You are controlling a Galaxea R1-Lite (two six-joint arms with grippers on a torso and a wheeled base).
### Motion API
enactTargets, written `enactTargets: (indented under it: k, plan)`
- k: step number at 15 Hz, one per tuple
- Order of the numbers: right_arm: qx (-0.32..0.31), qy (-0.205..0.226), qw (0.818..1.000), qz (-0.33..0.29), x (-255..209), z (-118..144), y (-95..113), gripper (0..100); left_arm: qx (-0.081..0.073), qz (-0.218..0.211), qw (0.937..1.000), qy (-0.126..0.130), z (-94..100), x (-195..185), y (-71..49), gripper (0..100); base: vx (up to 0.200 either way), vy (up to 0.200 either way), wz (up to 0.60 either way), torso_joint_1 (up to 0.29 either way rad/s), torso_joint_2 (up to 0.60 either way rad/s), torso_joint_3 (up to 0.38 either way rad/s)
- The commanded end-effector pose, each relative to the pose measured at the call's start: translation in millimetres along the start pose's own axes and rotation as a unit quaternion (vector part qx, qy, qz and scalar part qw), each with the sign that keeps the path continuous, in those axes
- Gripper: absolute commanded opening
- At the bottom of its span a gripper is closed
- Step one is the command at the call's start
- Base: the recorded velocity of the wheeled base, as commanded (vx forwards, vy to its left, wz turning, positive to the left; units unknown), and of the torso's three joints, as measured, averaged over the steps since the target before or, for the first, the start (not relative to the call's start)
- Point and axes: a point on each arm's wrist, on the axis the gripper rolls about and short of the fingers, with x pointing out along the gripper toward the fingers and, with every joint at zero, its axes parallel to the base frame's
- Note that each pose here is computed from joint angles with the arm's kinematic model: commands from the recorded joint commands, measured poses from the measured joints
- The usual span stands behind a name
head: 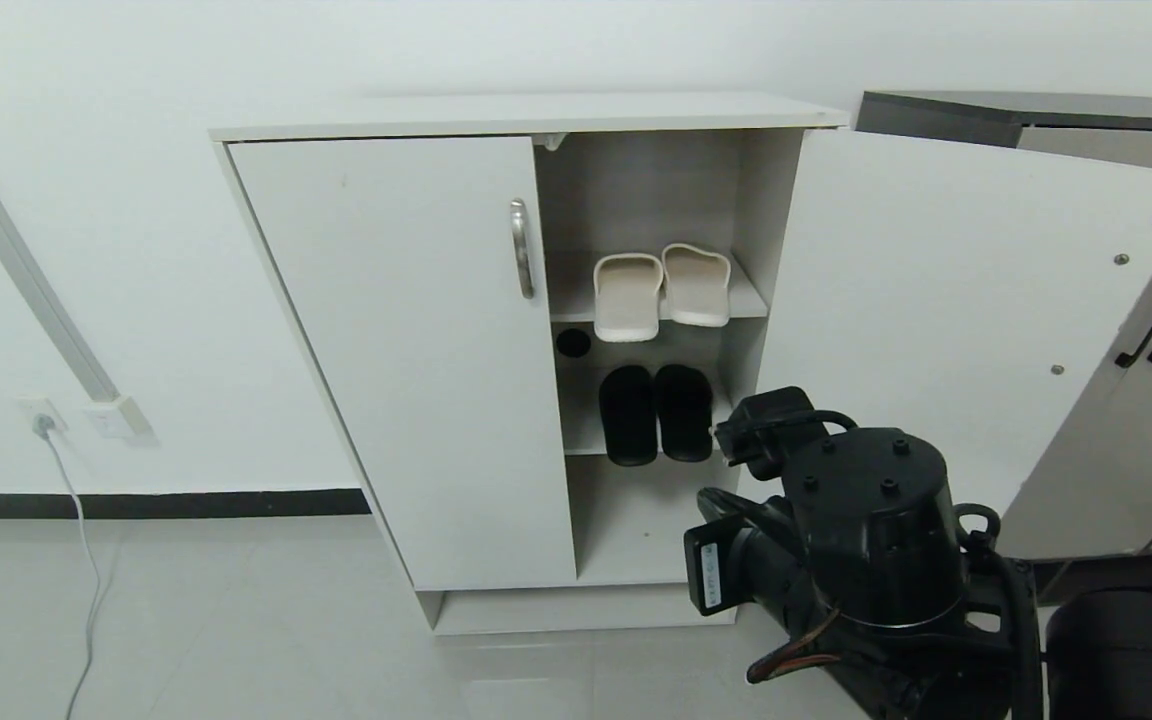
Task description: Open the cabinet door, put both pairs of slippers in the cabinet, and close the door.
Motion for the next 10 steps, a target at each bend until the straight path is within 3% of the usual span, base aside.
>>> enactTargets:
  k: [1, 10]
  plan:
    - [-0.003, 0.004, 1.0, -0.001, 1.4, -2.7, 0.3, 0, 0.0, 0.0, 1.0, 0.001, 0.0, 0.1, 0.0, 0, 0.0, 0.0, 0.0, 0.0, 0.0, 0.0]
    - [-0.009, 0.012, 1.0, -0.004, 3.8, -7.8, 0.8, 0, 0.0, 0.0, 1.0, 0.001, 0.0, 0.1, 0.0, 0, 0.0, 0.0, 0.0, 0.0, 0.0, 0.0]
